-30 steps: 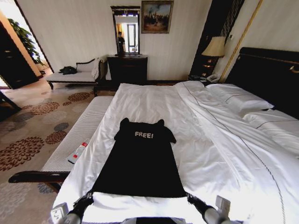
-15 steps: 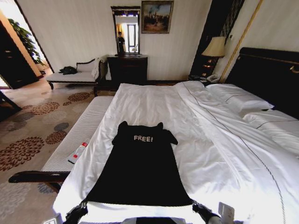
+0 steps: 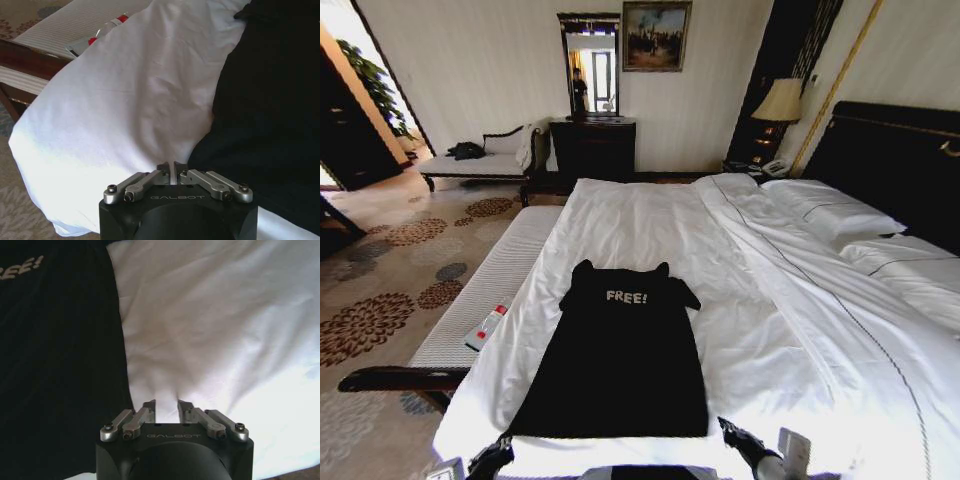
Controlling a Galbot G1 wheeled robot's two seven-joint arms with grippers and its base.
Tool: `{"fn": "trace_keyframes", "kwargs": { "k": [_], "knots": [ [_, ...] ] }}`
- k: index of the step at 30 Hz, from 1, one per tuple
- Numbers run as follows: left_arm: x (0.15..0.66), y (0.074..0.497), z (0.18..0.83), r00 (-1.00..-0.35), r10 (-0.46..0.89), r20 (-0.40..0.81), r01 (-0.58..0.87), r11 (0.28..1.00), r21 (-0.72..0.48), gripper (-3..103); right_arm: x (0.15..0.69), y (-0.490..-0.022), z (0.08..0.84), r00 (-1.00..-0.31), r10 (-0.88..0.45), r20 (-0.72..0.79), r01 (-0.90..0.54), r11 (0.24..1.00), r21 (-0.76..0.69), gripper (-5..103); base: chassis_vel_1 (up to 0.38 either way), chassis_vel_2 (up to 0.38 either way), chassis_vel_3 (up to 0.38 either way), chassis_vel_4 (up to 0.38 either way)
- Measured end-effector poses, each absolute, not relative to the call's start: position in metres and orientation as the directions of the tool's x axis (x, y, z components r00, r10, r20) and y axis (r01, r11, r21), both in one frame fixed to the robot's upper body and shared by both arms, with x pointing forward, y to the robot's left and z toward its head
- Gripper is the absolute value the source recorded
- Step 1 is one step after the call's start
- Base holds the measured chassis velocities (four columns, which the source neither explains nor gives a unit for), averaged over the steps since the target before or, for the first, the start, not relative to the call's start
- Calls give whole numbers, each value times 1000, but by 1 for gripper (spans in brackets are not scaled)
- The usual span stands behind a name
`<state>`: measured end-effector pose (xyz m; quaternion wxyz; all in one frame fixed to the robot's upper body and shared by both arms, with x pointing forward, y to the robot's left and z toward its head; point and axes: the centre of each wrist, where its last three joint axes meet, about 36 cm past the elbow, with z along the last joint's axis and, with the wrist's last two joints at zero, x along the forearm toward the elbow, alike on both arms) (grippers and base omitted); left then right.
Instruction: Fold the clothes on the bed.
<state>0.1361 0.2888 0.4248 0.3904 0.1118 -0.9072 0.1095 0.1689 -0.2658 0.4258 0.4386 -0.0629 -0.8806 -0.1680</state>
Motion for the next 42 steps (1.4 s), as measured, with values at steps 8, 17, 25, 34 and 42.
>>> {"fn": "trace_keyframes", "kwargs": {
  "k": [8, 17, 25, 34, 42],
  "knots": [
    [135, 291, 434, -681, -132, 720, -291, 952, -101, 33, 177, -273, 436, -628, 13, 778, 274, 939, 206, 52, 0, 0, 0, 0],
    [139, 299, 448, -713, -172, 680, -312, 946, -87, 66, 224, -301, 465, -739, -14, 673, 215, 943, 255, 80, 0, 0, 0, 0],
    [163, 296, 464, -809, -165, 564, -256, 963, -85, 97, 340, -358, 503, -785, -316, 533, 129, 758, 639, 100, 0, 0, 0, 0],
    [183, 274, 469, -875, -58, 481, -119, 988, -98, 100, 437, -407, 484, -819, -325, 474, 108, 723, 682, 100, 0, 0, 0, 0],
    [180, 266, 463, -866, -33, 499, -95, 990, -100, 100, 495, -423, 450, -767, -319, 557, 184, 723, 666, 100, 0, 0, 0, 0]
  ]
}}
